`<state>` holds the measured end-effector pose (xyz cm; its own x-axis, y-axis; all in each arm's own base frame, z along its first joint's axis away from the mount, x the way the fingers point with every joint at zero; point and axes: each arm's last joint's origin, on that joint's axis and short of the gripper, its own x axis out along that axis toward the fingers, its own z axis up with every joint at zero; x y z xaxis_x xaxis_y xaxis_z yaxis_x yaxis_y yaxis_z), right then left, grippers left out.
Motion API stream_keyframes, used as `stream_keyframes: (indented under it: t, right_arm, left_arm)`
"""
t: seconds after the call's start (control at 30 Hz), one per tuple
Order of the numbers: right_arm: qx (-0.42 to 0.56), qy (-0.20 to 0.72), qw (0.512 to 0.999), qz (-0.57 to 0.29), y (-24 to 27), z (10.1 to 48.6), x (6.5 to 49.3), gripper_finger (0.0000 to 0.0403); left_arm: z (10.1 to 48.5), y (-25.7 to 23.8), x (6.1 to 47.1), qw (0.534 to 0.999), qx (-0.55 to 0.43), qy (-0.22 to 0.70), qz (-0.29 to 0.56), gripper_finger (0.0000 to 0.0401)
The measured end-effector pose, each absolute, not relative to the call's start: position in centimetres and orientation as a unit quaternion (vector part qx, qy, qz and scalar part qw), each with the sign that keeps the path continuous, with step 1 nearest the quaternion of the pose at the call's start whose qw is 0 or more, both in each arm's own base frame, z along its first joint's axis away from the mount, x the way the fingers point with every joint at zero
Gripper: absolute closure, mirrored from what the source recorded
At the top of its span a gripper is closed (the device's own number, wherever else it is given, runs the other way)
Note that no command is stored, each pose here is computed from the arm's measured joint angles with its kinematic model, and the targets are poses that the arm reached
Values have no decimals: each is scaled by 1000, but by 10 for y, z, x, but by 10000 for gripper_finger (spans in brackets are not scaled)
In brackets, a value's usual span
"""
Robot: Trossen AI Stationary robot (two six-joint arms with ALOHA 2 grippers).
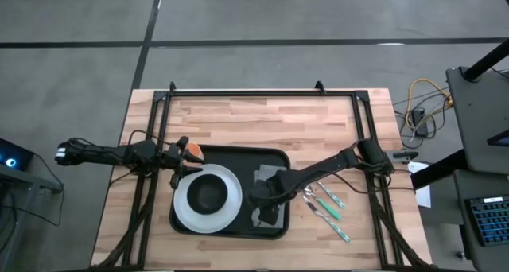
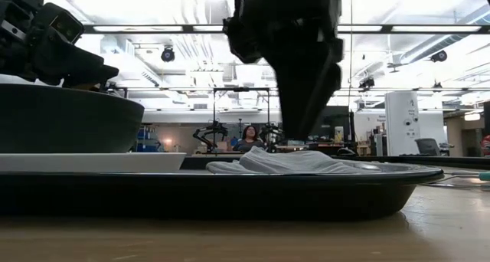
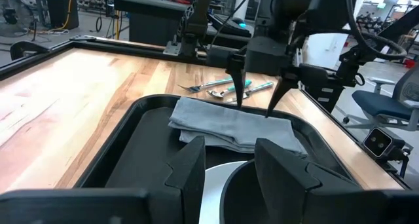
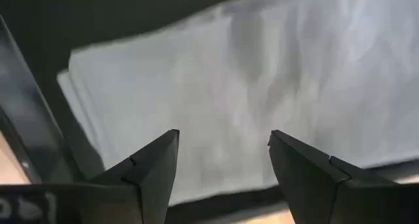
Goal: Set up tray
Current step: Put the white fork on the gray napkin
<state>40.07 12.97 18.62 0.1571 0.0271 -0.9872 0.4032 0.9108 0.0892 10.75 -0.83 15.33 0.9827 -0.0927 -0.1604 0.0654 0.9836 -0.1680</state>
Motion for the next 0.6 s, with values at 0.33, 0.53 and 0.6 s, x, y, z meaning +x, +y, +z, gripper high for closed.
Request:
stream_keyframes:
  t: [0.33, 0.53, 0.6]
  right_arm:
    - [156, 669, 700, -193, 150, 198, 367, 177]
    - [166, 634, 716, -240, 152, 217, 336, 177]
    - [172, 627, 717, -251, 150, 220, 324, 177]
  left_arm:
    - [153, -8, 107, 992, -81, 84, -40, 286]
    - [153, -8, 108, 992, -81, 85, -40, 286]
    - [153, -8, 108, 992, -81, 86, -40, 286]
